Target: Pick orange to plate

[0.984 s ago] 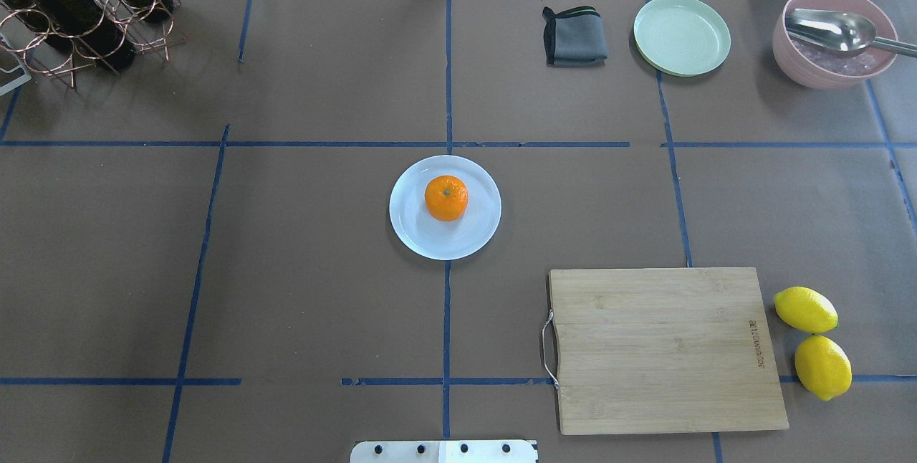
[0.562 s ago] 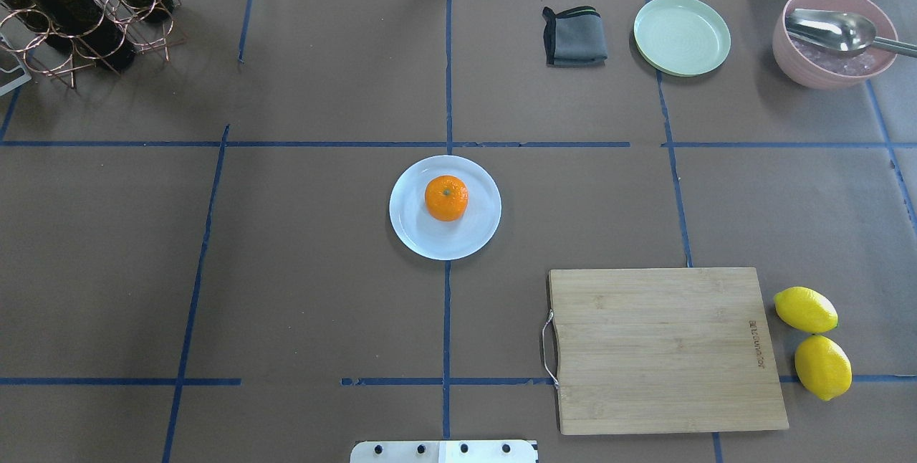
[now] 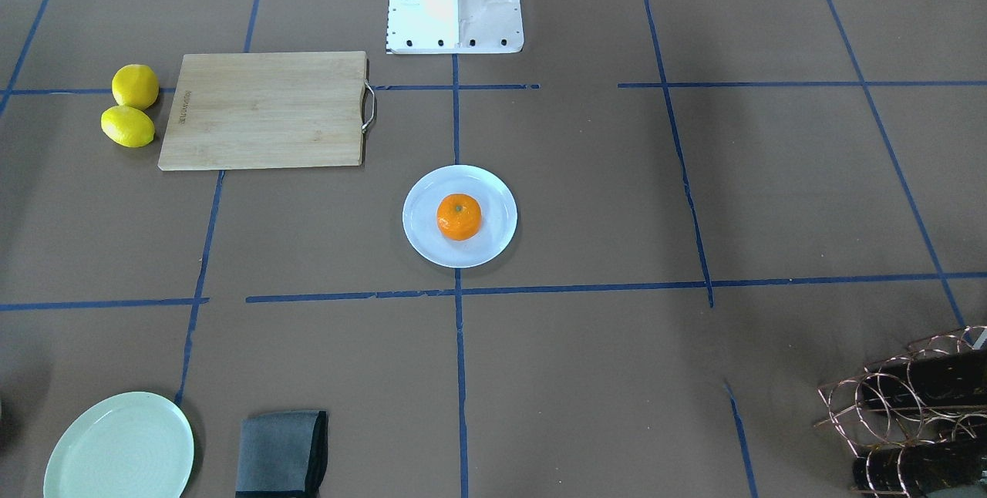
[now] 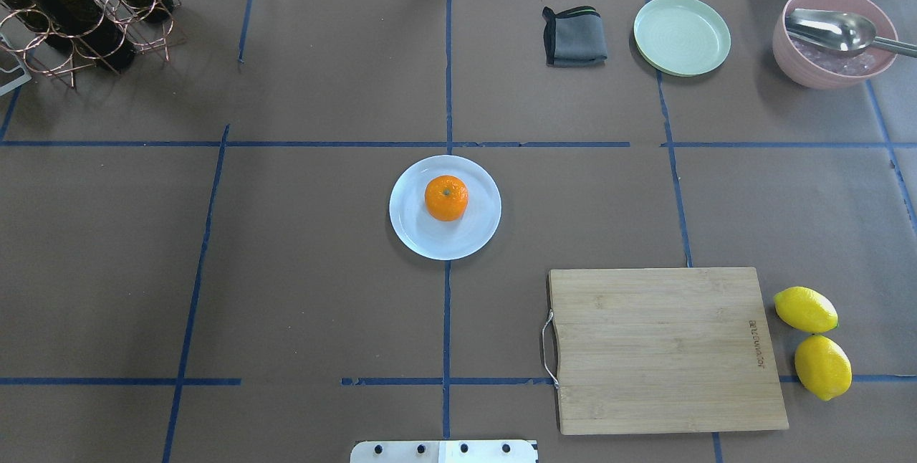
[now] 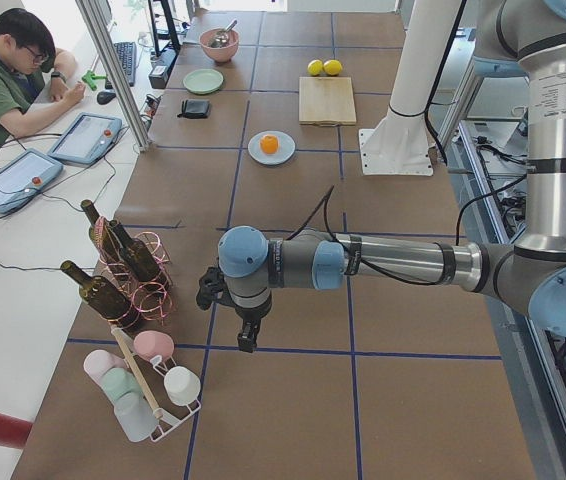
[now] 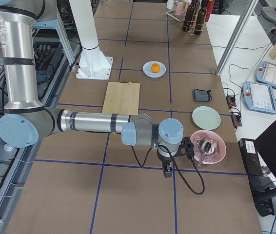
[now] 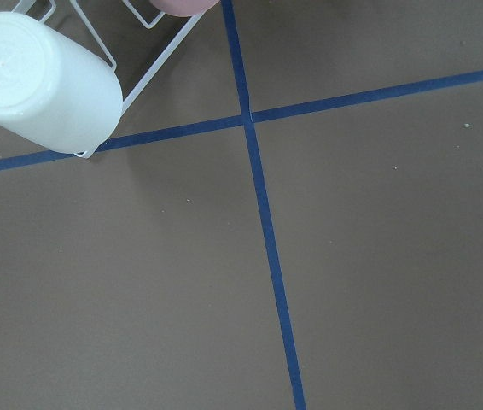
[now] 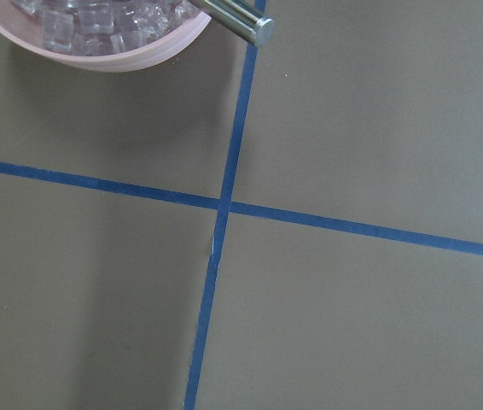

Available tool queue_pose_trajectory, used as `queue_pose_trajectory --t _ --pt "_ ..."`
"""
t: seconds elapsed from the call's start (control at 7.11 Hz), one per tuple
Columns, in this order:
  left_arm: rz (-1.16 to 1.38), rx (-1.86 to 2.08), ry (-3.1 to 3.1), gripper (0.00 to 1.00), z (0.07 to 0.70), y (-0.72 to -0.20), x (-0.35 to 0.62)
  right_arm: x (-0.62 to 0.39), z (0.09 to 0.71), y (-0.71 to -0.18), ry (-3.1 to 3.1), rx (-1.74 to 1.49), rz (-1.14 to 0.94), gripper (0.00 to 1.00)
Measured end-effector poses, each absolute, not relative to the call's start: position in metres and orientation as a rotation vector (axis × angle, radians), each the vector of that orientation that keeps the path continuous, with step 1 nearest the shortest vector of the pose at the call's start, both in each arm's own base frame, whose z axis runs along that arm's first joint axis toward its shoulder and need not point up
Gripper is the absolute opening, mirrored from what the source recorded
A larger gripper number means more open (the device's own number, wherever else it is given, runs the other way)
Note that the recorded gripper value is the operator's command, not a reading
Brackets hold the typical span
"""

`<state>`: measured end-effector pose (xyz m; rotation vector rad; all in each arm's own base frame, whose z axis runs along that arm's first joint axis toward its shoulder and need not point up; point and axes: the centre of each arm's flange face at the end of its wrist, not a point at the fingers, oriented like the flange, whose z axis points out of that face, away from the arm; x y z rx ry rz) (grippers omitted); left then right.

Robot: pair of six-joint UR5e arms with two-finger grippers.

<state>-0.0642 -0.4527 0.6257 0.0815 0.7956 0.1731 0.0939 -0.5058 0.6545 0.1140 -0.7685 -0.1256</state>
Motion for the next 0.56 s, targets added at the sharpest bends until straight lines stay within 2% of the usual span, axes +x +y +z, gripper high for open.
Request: queue_pose_trajectory --t 0.56 --pt "0.086 0.043 0.799 1.00 0.6290 -0.4505 -0.0667 0.0939 0.6545 -0.5059 -0.768 0.114 -0.126 1.00"
